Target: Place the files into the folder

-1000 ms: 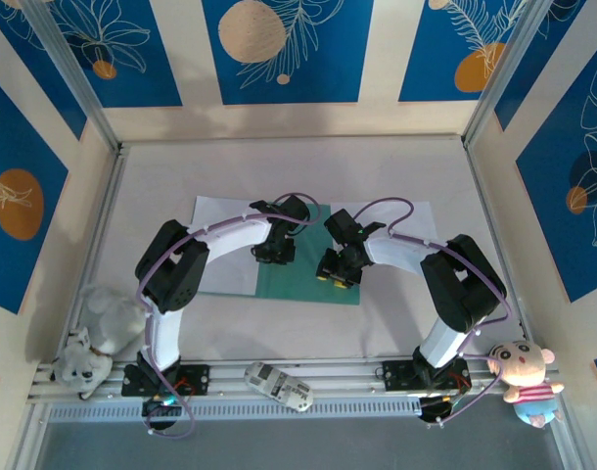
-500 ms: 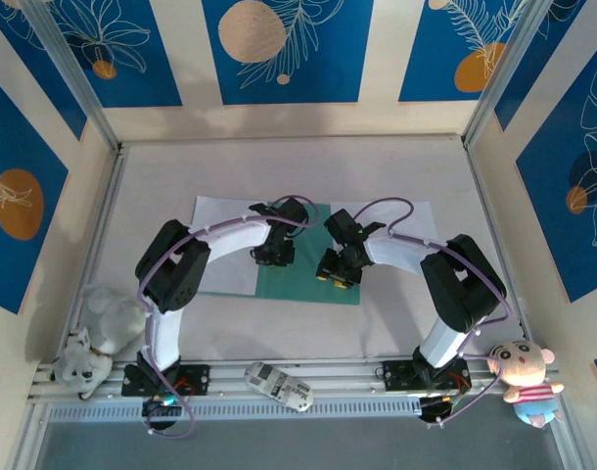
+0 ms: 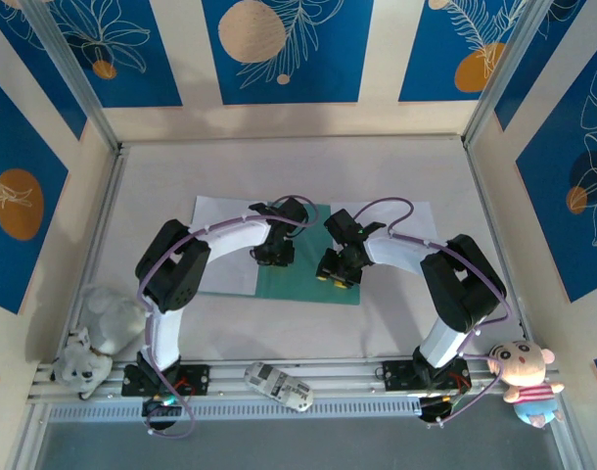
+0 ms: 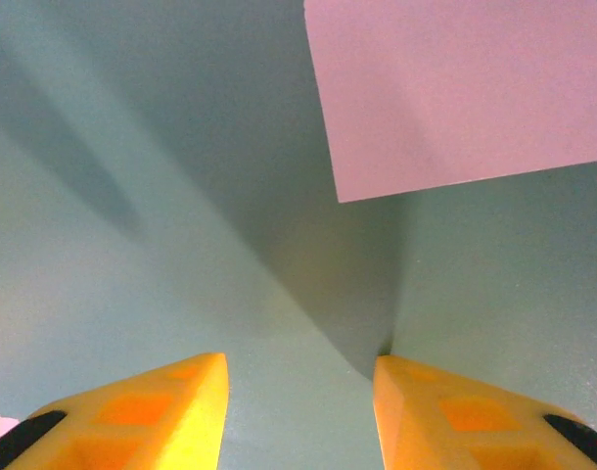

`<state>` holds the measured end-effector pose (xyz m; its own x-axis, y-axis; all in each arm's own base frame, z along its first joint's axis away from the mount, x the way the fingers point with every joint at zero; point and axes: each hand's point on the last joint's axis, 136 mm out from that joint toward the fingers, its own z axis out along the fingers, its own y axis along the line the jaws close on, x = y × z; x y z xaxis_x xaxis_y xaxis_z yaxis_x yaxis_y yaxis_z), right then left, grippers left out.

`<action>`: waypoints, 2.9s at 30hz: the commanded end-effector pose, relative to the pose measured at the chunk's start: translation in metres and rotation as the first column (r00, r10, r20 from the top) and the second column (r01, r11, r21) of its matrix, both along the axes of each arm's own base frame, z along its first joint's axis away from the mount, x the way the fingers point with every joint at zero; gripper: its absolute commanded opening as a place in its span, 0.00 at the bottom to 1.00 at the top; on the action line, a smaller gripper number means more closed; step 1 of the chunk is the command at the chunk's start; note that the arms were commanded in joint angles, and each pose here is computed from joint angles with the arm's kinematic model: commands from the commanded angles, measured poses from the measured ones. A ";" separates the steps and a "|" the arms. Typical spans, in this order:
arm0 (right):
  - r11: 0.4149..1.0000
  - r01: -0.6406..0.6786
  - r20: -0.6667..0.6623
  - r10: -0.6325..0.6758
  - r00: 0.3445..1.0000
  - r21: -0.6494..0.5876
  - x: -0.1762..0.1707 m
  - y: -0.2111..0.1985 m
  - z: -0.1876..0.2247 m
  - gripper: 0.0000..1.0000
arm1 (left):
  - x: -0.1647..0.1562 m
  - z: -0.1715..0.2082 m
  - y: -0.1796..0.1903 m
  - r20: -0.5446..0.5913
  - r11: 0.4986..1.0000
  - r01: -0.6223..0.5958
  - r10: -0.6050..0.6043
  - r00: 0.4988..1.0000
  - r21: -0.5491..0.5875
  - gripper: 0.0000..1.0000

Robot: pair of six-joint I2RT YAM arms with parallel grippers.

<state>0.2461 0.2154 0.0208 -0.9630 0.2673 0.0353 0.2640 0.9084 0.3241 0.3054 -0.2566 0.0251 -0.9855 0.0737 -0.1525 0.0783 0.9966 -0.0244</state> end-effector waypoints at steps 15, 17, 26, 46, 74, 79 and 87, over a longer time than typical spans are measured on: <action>1.000 -0.016 -0.040 0.016 0.999 -0.003 -0.008 0.001 -0.007 0.45 | 0.003 0.015 0.005 0.006 1.000 0.006 -0.006 1.000 0.026 0.24; 1.000 -0.016 -0.041 0.016 0.999 -0.002 -0.008 0.002 -0.007 0.45 | 0.003 0.015 0.005 0.005 1.000 0.006 -0.006 1.000 0.024 0.23; 1.000 -0.017 -0.039 0.017 0.999 -0.001 -0.008 0.002 -0.006 0.45 | 0.004 0.014 0.003 0.004 1.000 0.006 -0.006 1.000 0.022 0.18; 1.000 -0.019 -0.042 0.019 0.999 -0.003 -0.010 0.001 -0.007 0.45 | 0.006 0.013 0.003 0.003 1.000 0.010 -0.010 1.000 0.027 0.14; 1.000 -0.013 -0.043 0.013 0.999 -0.006 -0.009 0.002 -0.009 0.45 | -0.013 -0.018 -0.002 -0.074 0.999 -0.019 0.016 0.997 -0.036 0.09; 1.000 -0.014 -0.044 0.014 0.999 -0.007 -0.008 0.002 -0.009 0.45 | -0.013 -0.018 -0.006 -0.076 0.998 -0.020 0.016 0.997 -0.055 0.07; 1.000 -0.013 -0.044 0.013 0.999 -0.008 -0.008 0.002 -0.009 0.45 | -0.013 -0.019 -0.014 -0.082 0.995 -0.020 0.011 0.997 -0.099 0.06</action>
<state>0.2458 0.2165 0.0201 -0.9635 0.2651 0.0378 0.2627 0.9083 0.3256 0.3045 -0.2615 0.0244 -0.9875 0.0590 -0.1463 0.0689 0.9956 -0.0639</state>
